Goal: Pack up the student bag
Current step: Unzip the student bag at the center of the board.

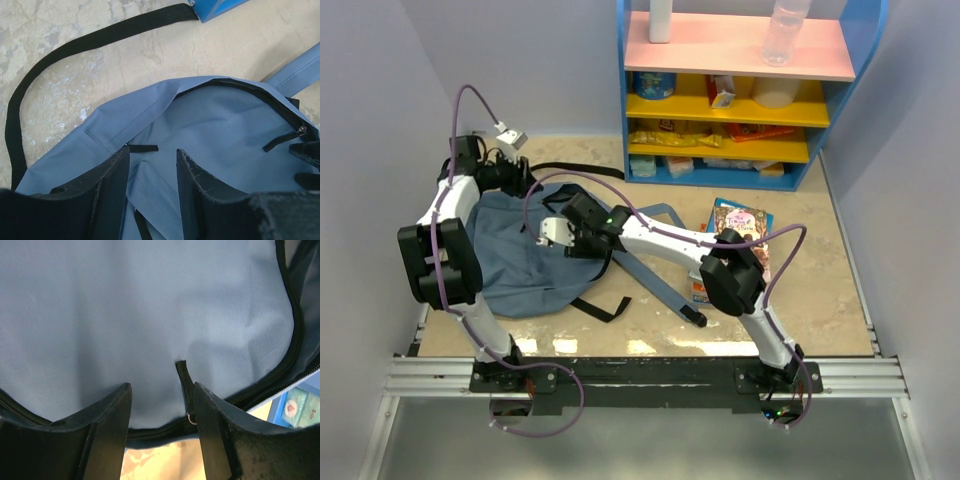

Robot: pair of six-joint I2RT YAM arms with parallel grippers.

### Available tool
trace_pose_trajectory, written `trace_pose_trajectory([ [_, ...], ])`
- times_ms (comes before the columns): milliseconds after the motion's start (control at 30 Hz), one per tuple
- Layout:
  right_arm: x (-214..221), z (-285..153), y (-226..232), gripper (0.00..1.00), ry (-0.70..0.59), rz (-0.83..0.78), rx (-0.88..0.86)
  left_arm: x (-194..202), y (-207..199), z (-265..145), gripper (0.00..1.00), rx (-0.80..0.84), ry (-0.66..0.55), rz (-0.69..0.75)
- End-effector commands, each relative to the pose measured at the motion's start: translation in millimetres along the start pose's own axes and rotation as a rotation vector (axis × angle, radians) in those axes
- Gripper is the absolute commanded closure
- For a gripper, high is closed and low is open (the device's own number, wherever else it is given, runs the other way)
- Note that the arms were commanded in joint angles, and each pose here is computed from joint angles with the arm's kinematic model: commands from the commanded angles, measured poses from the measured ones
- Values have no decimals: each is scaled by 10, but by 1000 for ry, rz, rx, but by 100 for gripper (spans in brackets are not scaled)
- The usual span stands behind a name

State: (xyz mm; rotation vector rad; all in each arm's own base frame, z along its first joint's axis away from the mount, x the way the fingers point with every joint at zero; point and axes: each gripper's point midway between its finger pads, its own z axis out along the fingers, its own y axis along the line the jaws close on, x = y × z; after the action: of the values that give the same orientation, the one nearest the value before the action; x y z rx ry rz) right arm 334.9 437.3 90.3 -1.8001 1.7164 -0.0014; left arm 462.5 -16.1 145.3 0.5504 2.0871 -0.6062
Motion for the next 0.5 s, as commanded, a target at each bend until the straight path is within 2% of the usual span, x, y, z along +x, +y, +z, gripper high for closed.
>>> trace_pose_trajectory([
  [0, 45, -115, -238, 44, 31, -20, 45, -77, -49, -122, 53, 14, -38, 31],
  [167, 186, 16, -306, 48, 80, -17, 40, 21, -67, -110, 53, 22, -25, 28],
  [467, 466, 204, -42, 63, 155, 5, -79, 74, -109, -102, 54, 48, -20, 31],
])
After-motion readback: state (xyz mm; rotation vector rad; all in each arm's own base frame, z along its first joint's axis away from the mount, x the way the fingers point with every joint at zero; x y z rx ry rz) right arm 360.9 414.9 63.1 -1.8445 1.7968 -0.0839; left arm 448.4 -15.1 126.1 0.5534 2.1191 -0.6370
